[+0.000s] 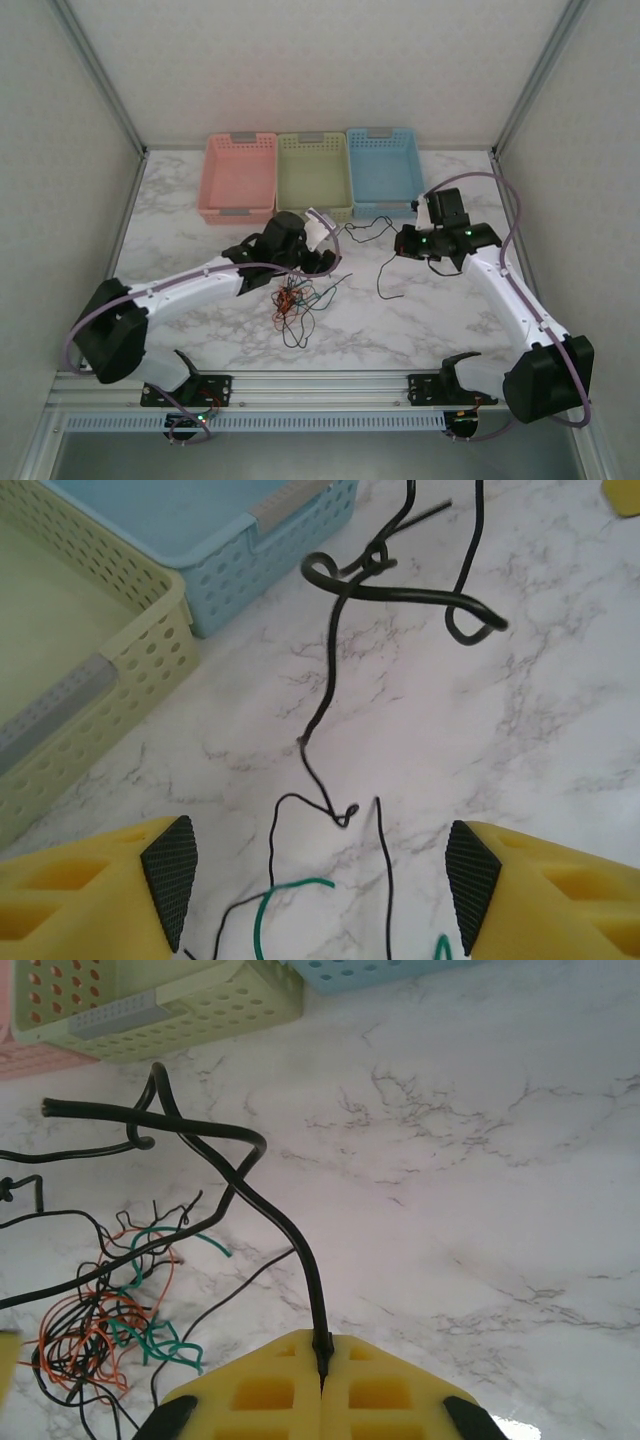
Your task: Untangle the cables
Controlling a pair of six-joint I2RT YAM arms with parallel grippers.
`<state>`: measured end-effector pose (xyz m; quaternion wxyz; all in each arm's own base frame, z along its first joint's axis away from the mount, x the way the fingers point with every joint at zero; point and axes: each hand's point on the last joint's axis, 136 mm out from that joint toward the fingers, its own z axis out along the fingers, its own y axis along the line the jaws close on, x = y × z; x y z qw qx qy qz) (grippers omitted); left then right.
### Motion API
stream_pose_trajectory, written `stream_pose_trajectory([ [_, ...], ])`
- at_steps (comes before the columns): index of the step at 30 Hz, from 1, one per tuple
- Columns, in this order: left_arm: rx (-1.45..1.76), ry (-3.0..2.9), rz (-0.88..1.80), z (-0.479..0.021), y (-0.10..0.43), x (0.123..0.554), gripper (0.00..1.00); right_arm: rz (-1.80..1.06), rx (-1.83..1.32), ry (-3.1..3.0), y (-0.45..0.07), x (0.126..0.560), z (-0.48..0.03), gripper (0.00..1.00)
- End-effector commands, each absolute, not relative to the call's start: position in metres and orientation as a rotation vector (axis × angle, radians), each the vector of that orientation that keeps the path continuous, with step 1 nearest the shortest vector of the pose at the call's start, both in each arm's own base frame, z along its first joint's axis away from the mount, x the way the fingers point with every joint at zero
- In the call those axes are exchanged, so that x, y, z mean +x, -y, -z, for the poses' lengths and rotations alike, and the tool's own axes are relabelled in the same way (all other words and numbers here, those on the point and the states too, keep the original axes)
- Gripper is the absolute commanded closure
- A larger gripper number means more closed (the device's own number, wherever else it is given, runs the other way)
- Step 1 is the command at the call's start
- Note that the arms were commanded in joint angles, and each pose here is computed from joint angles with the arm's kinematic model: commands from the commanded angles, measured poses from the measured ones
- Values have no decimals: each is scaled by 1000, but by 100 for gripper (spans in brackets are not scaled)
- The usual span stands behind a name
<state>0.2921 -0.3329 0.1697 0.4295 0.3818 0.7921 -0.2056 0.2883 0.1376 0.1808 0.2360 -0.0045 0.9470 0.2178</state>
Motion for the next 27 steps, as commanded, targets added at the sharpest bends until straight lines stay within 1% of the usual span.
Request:
stream_pose_trajectory([
  [1,974,-1830,513,-195,353,306,32,-625,-27,-2590,-144,290,-192,100],
  [6,945,-1836,476,-185,359,320,39,-631,-28,-2596,-147,291,-190,100],
  [8,937,-1871,446,-178,360,327,45,-629,-31,-2597,-147,291,-190,100],
  [11,941,-1892,430,-170,362,332,56,-618,-33,-2602,-147,292,-189,100],
  [13,921,-1886,440,-170,362,332,58,-613,-36,-2607,-146,292,-187,100],
  [14,908,-1882,449,-172,362,332,61,-615,-37,-2611,-147,292,-186,100],
  [16,899,-1877,460,-174,361,331,70,-610,-40,-2613,-147,292,-186,100],
  [18,892,-1879,467,-176,359,328,82,-600,-42,-2617,-145,292,-184,100],
  [19,884,-1883,470,-176,357,327,85,-593,-47,-2618,-145,292,-184,100],
  [21,828,-1890,468,-180,349,327,98,-557,-57,-2621,-141,293,-185,100],
  [22,803,-1892,471,-182,346,325,100,-536,-61,-2622,-139,294,-185,100],
  [27,680,-1931,446,-188,318,318,100,-428,-39,-2608,-125,299,-186,100],
])
